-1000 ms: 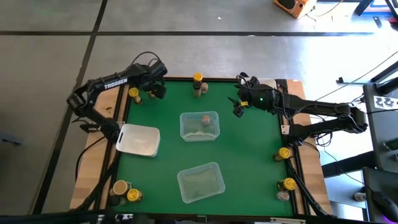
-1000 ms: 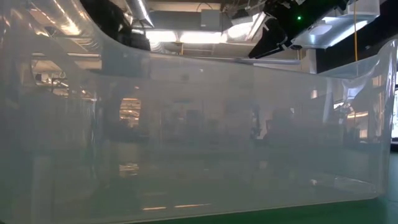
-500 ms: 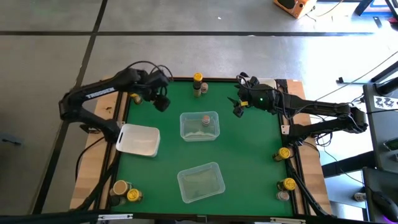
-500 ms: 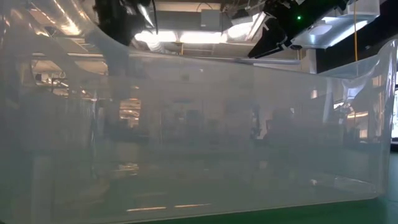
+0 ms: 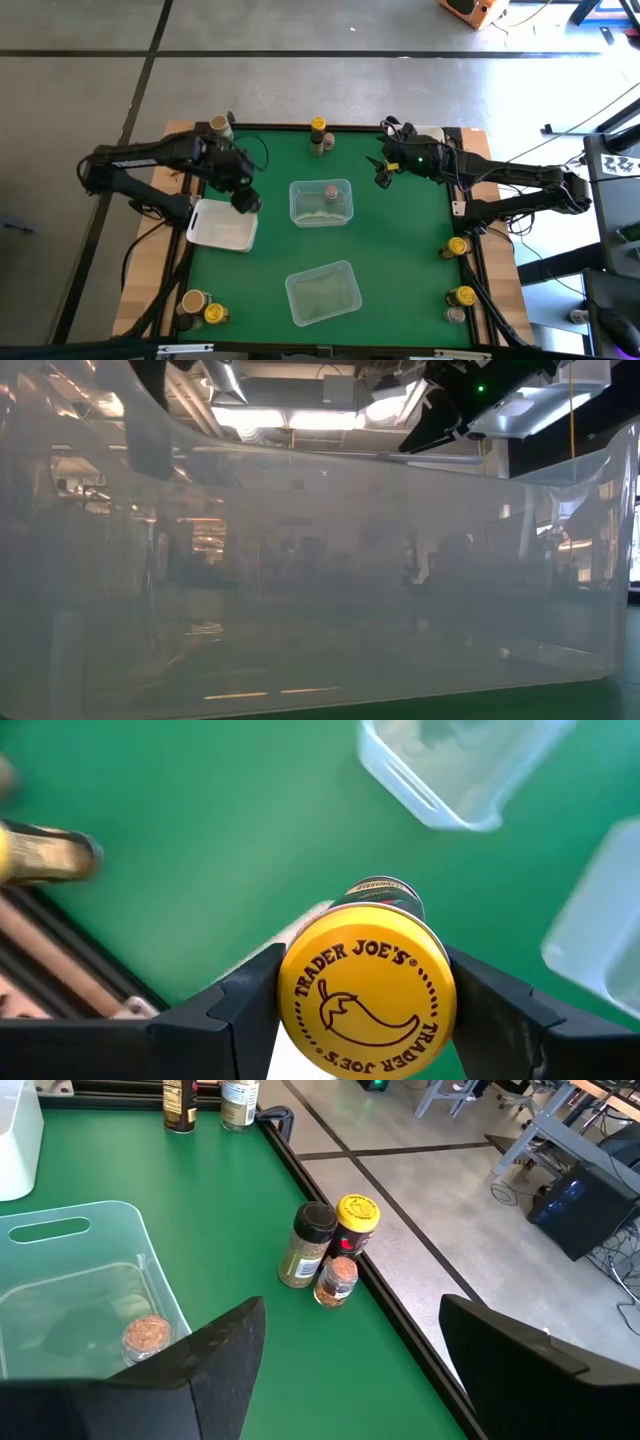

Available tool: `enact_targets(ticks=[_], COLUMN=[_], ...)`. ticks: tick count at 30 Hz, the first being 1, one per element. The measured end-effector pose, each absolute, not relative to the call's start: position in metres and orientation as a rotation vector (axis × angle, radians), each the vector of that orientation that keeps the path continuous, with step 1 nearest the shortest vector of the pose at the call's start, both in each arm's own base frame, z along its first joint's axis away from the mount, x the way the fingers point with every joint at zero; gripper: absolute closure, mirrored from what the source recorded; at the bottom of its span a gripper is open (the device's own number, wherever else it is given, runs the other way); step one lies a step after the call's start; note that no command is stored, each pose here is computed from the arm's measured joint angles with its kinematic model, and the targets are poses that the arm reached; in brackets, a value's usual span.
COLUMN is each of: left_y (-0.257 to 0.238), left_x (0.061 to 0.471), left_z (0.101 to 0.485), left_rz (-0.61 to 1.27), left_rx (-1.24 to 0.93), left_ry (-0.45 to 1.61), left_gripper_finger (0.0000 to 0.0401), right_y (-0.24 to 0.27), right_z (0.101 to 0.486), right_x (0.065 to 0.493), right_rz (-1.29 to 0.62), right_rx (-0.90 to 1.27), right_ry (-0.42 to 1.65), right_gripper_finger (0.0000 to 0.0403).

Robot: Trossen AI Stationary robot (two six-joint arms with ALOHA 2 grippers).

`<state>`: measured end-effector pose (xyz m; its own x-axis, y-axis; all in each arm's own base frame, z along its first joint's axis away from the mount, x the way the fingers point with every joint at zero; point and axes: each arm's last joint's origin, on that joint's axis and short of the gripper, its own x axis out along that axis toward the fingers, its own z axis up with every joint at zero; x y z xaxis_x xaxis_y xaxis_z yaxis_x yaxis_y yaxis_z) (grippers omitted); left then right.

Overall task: Sort spices by type
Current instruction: Put the yellow spice can into the bottom white bin

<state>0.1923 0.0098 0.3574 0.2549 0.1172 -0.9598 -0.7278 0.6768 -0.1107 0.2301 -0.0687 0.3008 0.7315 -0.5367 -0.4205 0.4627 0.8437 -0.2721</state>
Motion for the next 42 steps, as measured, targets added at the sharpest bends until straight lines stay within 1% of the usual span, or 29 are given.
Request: enact_targets(ticks=[4,7,11,14,21,28,31,36,42], left_y=[-0.005,-0.015,-0.027,-0.034,-0.047,-0.055,-0.057,-0.054,-0.048], left_x=[0.191,0.191,0.191,0.190,0.190,0.191,0.190,0.189,0.193], left_z=[0.355,0.353,0.352,0.352,0.350,0.343,0.335,0.309,0.280], left_rz=[0.631,0.651,0.636,0.637,0.644,0.694,0.702,0.759,0.756], left_rx=[-0.627,-0.621,-0.549,-0.508,-0.493,-0.483,-0.463,-0.423,-0.400], left_ry=[1.225,1.253,1.246,1.227,1.216,1.262,1.285,1.351,1.368], left_gripper_finger=[0.0172,0.0172,0.0172,0.0172,0.0172,0.0172,0.0172,0.0172,0.0172], right_y=[-0.069,-0.067,-0.065,-0.064,-0.062,-0.062,-0.062,-0.062,-0.062], right_z=[0.300,0.295,0.297,0.301,0.307,0.306,0.306,0.306,0.307], right_x=[0.230,0.225,0.217,0.212,0.207,0.207,0.207,0.207,0.207], right_rz=[-0.551,-0.543,-0.539,-0.534,-0.516,-0.517,-0.517,-0.517,-0.518], right_rx=[-0.153,-0.156,-0.162,-0.161,-0.155,-0.151,-0.151,-0.149,-0.149], right_ry=[0.520,0.590,0.613,0.599,0.566,0.571,0.571,0.571,0.569], right_gripper_finger=[0.0104,0.0104,0.0104,0.0104,0.0104,0.0104,0.0104,0.0104,0.0104])
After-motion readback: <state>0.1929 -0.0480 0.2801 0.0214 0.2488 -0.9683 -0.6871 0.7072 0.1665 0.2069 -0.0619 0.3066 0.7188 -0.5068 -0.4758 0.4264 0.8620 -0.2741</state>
